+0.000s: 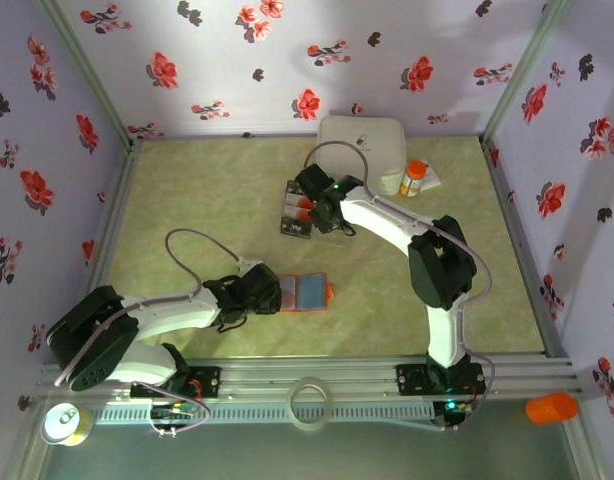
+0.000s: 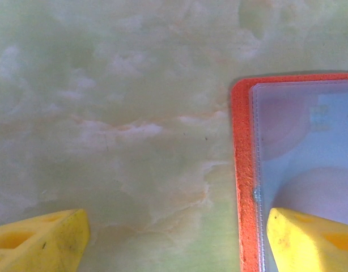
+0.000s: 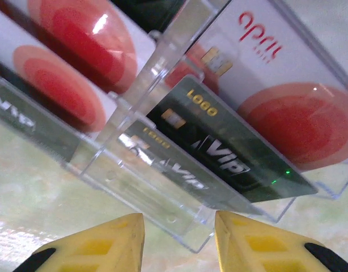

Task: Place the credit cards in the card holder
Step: Pick up the credit card from the storage box.

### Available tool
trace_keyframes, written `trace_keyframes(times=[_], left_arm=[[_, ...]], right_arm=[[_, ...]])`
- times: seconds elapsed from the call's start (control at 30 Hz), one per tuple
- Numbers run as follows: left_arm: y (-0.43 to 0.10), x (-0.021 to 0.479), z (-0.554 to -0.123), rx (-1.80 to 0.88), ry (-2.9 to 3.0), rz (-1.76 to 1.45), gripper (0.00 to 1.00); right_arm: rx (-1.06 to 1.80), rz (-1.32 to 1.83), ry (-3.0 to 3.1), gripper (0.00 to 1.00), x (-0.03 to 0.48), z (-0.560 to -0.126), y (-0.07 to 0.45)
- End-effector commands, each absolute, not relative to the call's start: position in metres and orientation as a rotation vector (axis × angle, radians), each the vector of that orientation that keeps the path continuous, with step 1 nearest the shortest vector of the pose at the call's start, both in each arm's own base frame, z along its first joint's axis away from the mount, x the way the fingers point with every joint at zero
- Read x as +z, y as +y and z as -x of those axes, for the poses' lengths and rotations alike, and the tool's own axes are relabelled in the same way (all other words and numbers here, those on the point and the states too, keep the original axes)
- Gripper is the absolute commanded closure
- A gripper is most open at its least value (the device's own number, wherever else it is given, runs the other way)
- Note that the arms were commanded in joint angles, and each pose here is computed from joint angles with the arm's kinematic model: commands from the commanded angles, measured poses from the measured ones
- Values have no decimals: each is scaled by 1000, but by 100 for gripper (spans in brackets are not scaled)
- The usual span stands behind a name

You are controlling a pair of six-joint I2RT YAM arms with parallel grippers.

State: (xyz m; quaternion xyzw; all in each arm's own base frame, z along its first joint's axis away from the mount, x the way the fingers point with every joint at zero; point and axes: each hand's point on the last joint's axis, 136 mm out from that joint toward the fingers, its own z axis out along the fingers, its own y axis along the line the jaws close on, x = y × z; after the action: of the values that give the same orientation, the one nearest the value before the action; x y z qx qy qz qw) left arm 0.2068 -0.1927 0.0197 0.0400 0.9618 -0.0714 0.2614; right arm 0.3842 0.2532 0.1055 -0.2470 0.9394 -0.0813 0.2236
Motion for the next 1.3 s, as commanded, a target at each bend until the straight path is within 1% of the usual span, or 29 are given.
trace_keyframes(times=[0.0,0.4,0.57,0.7,0.87,1.0,1.07,1.17,1.27], left_arm=[[-195,7,-201,-201,2640,-131,17],[-194,6,-199,-209,2640,-121,17],[-195,6,-199,-211,2640,-124,17],[-196,6,-199,-214,2638,-120,17],[-195,5,-199,-213,2640,-123,17],[-196,6,-199,-216,2637,-123,17],[-196,6,-199,-217,2638,-122,17],[-196,6,-199,-217,2638,-121,17],[-196,6,-199,-217,2639,-121,17]], right_arm=[[-384,728,2562,62,107,-397,240],[-459,788,2572,64,84,-414,242],[-440,804,2595,72,79,-410,241],[-423,813,2601,83,79,-403,239],[-401,812,2600,91,83,-396,236],[-391,814,2591,93,89,-393,234],[-381,822,2584,97,93,-392,234],[-373,827,2567,100,101,-391,234],[-337,854,2540,100,109,-391,237]])
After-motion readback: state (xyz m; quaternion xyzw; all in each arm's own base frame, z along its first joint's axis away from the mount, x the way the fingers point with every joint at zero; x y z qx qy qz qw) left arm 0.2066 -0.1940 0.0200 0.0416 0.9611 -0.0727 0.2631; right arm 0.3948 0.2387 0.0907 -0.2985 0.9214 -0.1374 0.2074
